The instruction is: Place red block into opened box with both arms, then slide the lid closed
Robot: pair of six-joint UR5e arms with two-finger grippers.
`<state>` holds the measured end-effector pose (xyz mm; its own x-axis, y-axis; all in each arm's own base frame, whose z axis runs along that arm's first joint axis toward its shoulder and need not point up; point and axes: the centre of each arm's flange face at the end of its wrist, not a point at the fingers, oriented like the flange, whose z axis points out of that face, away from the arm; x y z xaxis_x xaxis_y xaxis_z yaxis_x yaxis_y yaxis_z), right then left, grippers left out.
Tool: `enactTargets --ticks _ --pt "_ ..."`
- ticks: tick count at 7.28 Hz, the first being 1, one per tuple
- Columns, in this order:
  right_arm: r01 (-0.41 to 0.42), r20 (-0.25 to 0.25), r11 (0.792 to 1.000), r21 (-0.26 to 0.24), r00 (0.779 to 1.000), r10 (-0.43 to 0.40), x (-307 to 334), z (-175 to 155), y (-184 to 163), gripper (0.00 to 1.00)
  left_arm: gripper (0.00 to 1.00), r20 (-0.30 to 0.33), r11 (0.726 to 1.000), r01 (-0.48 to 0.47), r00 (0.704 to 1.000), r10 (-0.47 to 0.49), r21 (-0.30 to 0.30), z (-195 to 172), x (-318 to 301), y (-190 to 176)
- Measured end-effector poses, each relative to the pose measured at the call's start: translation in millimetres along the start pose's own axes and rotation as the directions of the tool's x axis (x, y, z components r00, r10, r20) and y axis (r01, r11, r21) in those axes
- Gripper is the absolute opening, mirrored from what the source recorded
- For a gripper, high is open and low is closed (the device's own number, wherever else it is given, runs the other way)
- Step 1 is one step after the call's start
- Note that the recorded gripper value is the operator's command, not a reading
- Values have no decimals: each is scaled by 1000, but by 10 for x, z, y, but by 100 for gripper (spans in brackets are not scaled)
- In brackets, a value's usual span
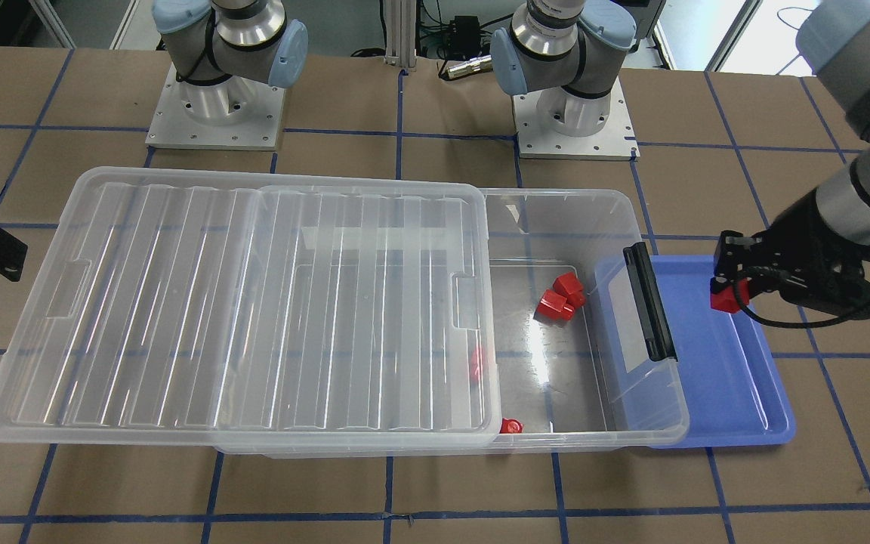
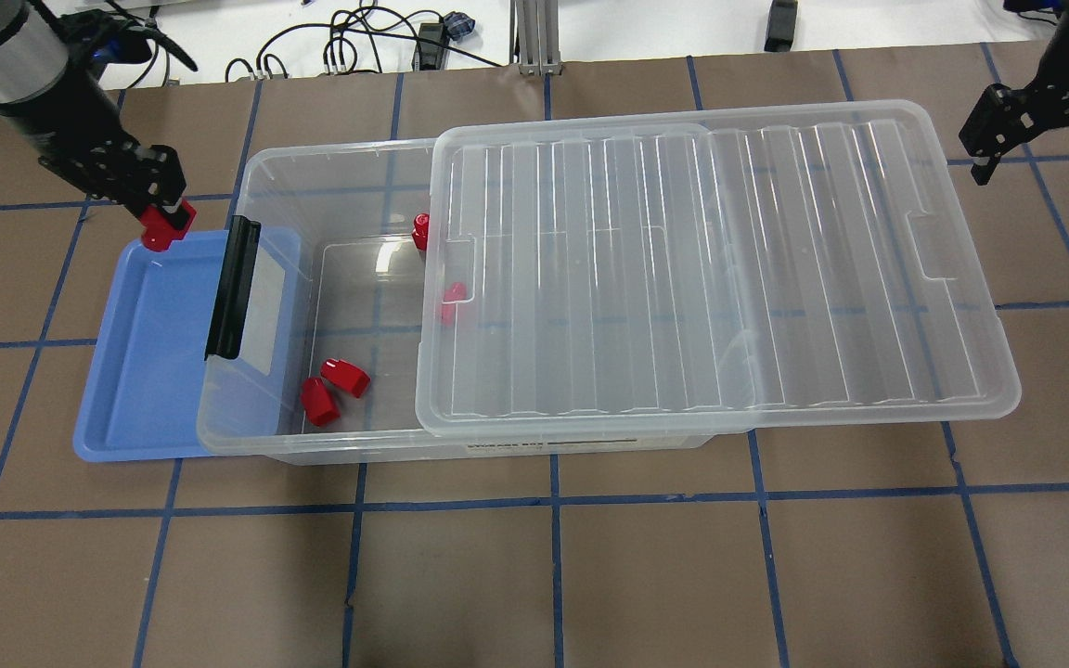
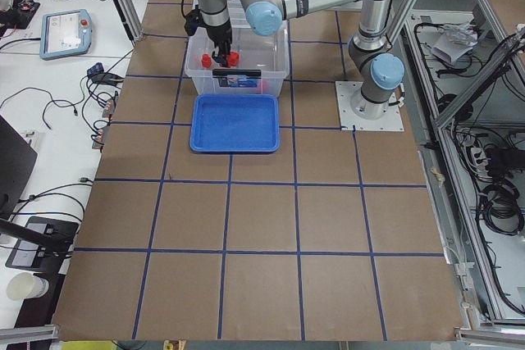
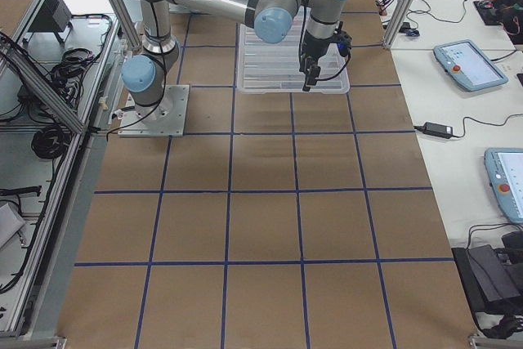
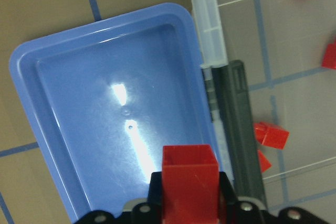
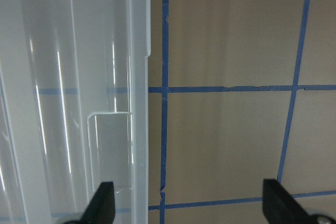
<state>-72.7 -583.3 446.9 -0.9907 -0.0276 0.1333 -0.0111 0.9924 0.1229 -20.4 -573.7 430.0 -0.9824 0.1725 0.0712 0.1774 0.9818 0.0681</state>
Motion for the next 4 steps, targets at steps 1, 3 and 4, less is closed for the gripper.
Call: enactTargets --ticks 1,3,4 --pt "1 0 1000 -1 1000 -1 6 -56 4 100 19 3 998 54 999 -54 -11 119 477 -44" --pt "5 20 1000 -4 1000 -4 -12 -64 4 100 19 12 990 140 990 -140 3 548 925 -98" --pt "3 26 1000 2 1000 -3 -11 -86 0 100 19 14 986 158 987 -159 48 792 952 -134"
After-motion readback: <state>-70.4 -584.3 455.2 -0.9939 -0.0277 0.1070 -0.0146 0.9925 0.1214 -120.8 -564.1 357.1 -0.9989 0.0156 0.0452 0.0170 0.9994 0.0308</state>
